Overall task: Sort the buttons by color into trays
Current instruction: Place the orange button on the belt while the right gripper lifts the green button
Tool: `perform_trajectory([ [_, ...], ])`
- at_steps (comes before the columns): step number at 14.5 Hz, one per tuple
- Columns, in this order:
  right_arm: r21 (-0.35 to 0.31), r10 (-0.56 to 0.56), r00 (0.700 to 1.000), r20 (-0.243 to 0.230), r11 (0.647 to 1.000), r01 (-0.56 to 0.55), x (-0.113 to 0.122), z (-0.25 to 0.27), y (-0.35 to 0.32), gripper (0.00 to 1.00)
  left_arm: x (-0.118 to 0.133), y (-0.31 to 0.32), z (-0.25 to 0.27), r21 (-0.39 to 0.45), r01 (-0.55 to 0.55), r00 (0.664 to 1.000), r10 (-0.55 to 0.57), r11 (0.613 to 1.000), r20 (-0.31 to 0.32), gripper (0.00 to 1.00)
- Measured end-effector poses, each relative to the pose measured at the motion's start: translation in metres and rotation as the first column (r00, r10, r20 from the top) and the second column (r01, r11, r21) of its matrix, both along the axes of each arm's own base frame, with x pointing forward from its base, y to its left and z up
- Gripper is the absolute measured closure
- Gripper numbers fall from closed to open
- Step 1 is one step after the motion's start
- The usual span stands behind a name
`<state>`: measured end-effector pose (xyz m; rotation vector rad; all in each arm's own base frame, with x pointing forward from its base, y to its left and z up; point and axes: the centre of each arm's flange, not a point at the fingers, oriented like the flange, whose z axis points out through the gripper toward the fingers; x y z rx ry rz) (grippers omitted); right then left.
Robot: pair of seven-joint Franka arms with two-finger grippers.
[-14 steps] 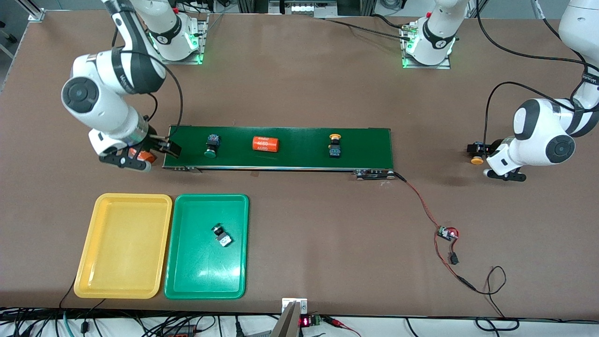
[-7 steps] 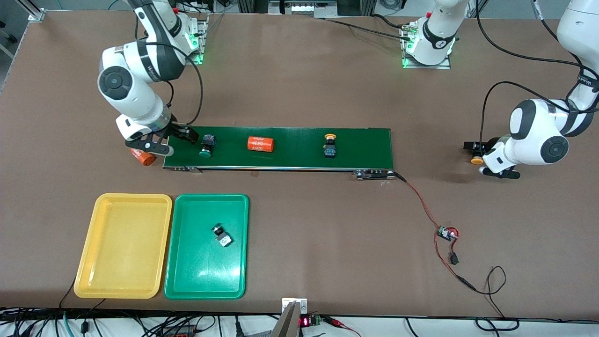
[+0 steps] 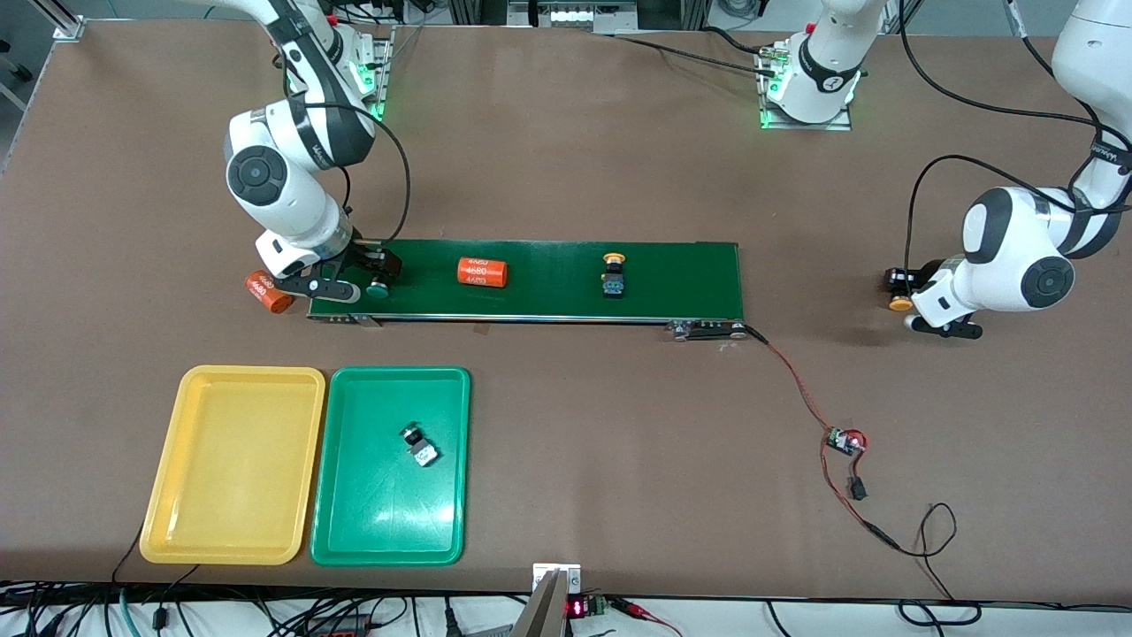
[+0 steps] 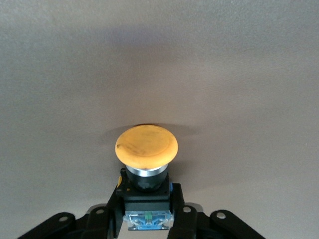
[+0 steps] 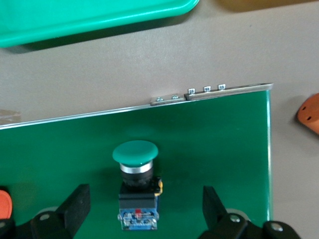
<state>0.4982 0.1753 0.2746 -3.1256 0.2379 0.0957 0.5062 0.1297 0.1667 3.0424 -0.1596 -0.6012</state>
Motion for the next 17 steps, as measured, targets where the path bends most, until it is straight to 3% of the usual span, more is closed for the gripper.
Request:
perform_trajectory([
  [4, 0.002, 0.019, 1.000, -0.020, 1.000, -0.019, -0.001, -0.013, 0.000, 0.04, 0.009, -0.012, 0.009, -0.003, 0.024, 0.999, -0.024, 1.000, 0.022, 0.59],
  [6, 0.004, 0.049, 0.998, -0.031, 0.999, -0.049, -0.001, -0.019, -0.001, 0.24, 0.018, -0.033, 0.024, -0.007, 0.065, 0.997, -0.065, 0.998, 0.029, 0.59],
  [8, 0.005, 0.055, 0.998, -0.038, 0.998, -0.055, 0.000, -0.022, -0.006, 0.42, 0.027, -0.063, 0.047, -0.006, 0.121, 0.993, -0.121, 0.993, -0.006, 0.59],
  [9, 0.006, 0.055, 0.998, -0.039, 0.998, -0.055, 0.001, -0.023, -0.010, 0.57, 0.033, -0.079, 0.062, -0.005, 0.149, 0.989, -0.149, 0.989, -0.016, 0.59],
  [11, 0.009, 0.066, 0.997, -0.035, 0.998, -0.066, 0.005, -0.022, -0.019, 0.59, 0.047, -0.108, 0.093, -0.007, 0.188, 0.982, -0.188, 0.982, -0.001, 0.59],
  [14, 0.025, 0.124, 0.992, 0.021, 0.992, -0.125, 0.030, -0.002, -0.048, 0.59, 0.059, -0.145, 0.120, -0.034, 0.221, 0.975, -0.219, 0.975, 0.044, 0.59],
  [17, 0.025, 0.169, 0.975, 0.143, 0.984, -0.174, 0.081, 0.046, -0.096, 0.59, 0.062, -0.203, 0.135, -0.120, 0.213, 0.976, -0.207, 0.970, 0.064, 0.59],
])
